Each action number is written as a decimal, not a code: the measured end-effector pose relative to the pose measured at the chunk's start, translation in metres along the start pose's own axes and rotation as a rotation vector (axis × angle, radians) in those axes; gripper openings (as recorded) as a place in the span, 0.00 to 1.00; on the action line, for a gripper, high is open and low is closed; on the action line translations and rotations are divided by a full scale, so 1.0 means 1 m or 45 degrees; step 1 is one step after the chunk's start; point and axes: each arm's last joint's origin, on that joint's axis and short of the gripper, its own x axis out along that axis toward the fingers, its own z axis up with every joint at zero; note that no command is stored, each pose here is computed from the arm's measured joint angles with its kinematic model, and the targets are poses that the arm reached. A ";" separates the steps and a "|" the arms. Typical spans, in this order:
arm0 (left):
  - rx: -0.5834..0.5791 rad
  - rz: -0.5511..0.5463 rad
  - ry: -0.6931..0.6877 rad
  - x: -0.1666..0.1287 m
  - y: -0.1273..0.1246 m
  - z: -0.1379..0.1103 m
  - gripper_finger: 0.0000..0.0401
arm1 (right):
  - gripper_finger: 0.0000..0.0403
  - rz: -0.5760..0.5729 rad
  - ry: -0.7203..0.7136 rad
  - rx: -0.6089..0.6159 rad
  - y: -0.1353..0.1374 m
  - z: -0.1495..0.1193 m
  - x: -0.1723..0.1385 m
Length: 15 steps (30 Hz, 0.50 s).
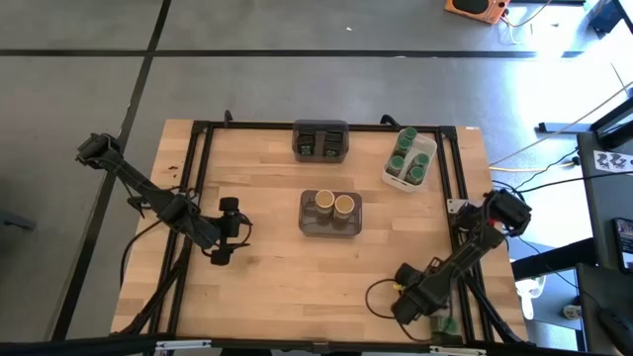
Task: Sort spices by type
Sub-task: Put the golden seasoning bottle into the bottom black bin
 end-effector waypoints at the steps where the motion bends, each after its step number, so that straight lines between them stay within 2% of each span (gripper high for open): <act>1: 0.002 0.000 0.000 0.000 0.000 0.000 0.69 | 0.71 0.006 -0.030 0.012 0.001 0.004 -0.003; 6: 0.001 0.000 0.000 0.000 0.000 0.000 0.69 | 0.71 0.119 -0.232 0.046 0.008 0.036 -0.027; 15: -0.009 0.000 0.000 0.000 0.000 0.000 0.69 | 0.71 0.195 -0.595 0.039 0.008 0.089 -0.066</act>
